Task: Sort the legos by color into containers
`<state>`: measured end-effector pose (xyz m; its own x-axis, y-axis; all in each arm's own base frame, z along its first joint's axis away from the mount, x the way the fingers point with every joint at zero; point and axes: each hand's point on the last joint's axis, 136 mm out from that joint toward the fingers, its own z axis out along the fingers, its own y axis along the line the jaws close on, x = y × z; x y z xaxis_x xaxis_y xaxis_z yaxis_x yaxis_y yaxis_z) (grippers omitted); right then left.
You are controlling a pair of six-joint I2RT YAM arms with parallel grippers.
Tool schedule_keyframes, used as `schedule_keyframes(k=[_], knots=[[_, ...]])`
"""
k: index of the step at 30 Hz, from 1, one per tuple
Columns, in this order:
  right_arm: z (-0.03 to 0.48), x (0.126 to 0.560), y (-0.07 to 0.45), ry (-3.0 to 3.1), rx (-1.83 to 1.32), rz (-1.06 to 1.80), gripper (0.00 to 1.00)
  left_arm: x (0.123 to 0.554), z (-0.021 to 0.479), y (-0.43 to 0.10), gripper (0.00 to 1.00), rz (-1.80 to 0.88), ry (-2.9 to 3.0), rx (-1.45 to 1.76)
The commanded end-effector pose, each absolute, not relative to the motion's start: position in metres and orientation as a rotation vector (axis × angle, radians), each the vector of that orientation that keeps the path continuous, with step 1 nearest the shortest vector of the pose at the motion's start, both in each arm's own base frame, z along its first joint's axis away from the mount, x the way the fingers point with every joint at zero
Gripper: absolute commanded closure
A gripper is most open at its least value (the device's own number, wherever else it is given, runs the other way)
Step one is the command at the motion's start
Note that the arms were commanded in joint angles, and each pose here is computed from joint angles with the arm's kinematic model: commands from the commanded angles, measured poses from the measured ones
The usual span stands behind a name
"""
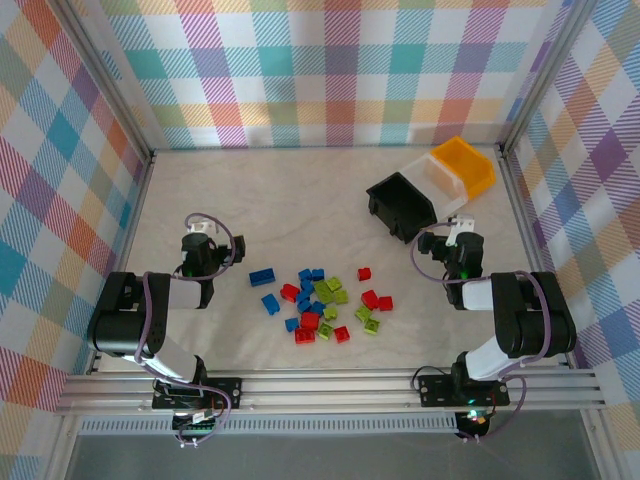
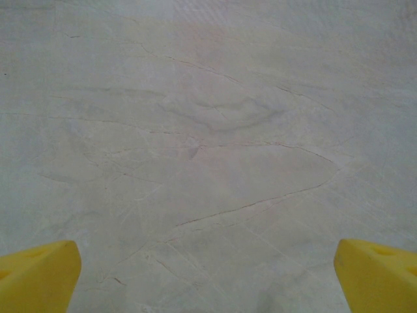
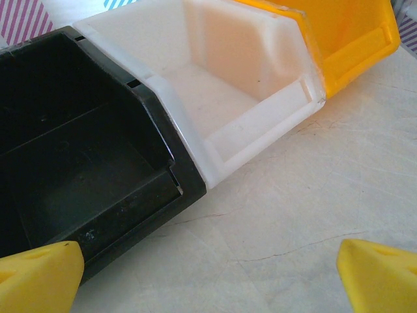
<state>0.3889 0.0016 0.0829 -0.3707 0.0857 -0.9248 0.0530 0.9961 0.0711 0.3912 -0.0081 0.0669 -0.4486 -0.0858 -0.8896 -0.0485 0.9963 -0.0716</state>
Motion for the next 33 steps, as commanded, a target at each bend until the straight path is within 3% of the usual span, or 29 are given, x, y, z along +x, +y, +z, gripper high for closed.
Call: schedule_keyframes(k=[1,19,33], knots=[[0.093,0.395,0.002,1.920,0.087,0.033,0.00,0.399,0.078,-0.014,0.00,-0.054,2.002,-0.067],[0.093,0.396,0.002,1.924,0.091,0.037,0.00,0.399,0.078,-0.014,0.00,-0.052,2.000,-0.066],[0.127,0.397,0.007,1.972,0.068,-0.093,0.00,0.402,0.158,-0.003,0.00,-0.084,1.934,-0.236]])
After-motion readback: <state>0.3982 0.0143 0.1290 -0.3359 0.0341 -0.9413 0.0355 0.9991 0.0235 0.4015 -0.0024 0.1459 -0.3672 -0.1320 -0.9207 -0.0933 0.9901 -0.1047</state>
